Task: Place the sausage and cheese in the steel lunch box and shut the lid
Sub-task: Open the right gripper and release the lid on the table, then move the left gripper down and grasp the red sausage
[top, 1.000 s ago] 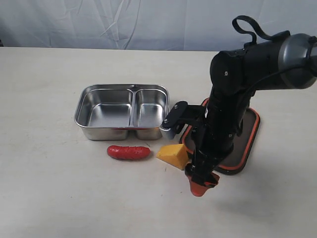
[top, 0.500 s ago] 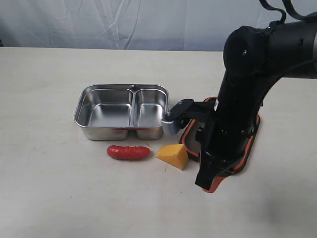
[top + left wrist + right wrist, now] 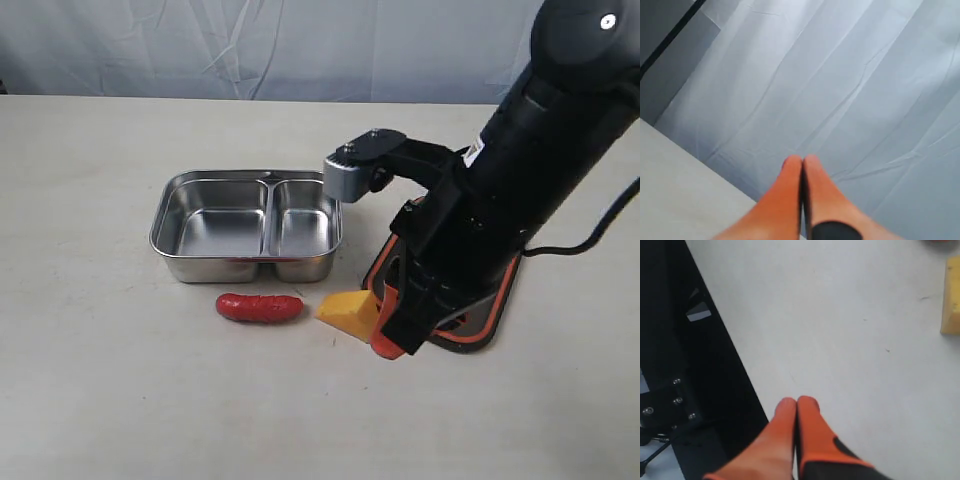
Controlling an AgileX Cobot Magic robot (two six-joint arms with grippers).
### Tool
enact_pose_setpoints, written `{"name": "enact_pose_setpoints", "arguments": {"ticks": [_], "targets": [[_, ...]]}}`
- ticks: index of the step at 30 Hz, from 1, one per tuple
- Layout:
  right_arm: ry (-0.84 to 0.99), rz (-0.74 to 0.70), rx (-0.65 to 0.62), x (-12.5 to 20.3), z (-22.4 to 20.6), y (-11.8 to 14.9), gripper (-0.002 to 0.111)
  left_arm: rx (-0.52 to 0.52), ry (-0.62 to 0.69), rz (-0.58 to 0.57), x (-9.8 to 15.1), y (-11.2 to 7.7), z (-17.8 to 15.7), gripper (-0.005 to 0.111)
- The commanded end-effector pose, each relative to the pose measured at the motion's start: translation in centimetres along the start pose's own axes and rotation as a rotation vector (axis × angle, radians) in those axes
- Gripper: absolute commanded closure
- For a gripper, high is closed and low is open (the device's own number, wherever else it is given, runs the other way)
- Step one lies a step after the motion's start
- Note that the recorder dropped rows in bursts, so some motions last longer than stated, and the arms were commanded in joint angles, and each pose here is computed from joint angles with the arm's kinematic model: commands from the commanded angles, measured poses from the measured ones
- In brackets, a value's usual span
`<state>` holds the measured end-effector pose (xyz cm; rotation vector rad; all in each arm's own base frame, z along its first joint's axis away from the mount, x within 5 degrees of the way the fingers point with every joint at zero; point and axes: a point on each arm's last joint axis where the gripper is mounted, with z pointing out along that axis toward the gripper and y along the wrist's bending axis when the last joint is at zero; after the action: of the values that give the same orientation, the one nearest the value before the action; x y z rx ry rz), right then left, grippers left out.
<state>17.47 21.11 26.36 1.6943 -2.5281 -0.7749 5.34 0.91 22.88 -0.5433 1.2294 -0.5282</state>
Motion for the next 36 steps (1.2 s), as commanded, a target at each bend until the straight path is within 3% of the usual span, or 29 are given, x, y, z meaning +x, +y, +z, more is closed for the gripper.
{"name": "enact_pose_setpoints", "arguments": {"ticks": [1, 7, 11, 12, 15, 17, 22, 28, 36], "targets": [[-0.049, -0.032, 0.019, 0.5, -1.7, 1.2, 0.108, 0.036, 0.140, 0.091, -1.3, -2.5, 0.2, 0.107], [-0.060, -0.059, 0.065, 1.0, -2.7, 1.7, 0.108, 0.010, 0.476, 0.522, -4.1, -6.6, 4.7, 0.107], [-0.059, -0.054, 0.079, 1.1, -2.9, 1.7, 0.108, 0.241, 0.801, 0.766, -3.7, -9.5, 9.4, 0.107], [-0.061, -0.055, 0.079, 1.1, -2.9, 1.8, 0.108, 0.397, 0.871, 0.862, -3.3, -10.4, 10.4, 0.107], [-0.060, -0.054, 0.079, 1.1, -2.9, 1.8, 0.108, 0.654, 1.048, 0.846, -1.2, -11.2, 13.2, 0.107], [-0.060, -0.053, 0.079, 1.1, -2.9, 1.8, 0.108, 0.735, 1.149, 0.796, 0.3, -11.3, 14.3, 0.107], [-0.061, -0.052, 0.079, 1.1, -2.9, 1.8, 0.108, 0.819, 1.355, 0.890, 4.9, -10.6, 15.5, 0.107], [-0.062, -0.009, 0.078, 1.1, -2.9, 1.8, 0.108, 0.976, 1.507, 0.981, 10.5, -11.7, 14.7, 0.105], [-0.063, 0.010, 0.077, 1.1, -2.9, 1.8, 0.108, 1.029, 1.487, 1.229, 15.6, -11.9, 15.1, 0.073]]}}
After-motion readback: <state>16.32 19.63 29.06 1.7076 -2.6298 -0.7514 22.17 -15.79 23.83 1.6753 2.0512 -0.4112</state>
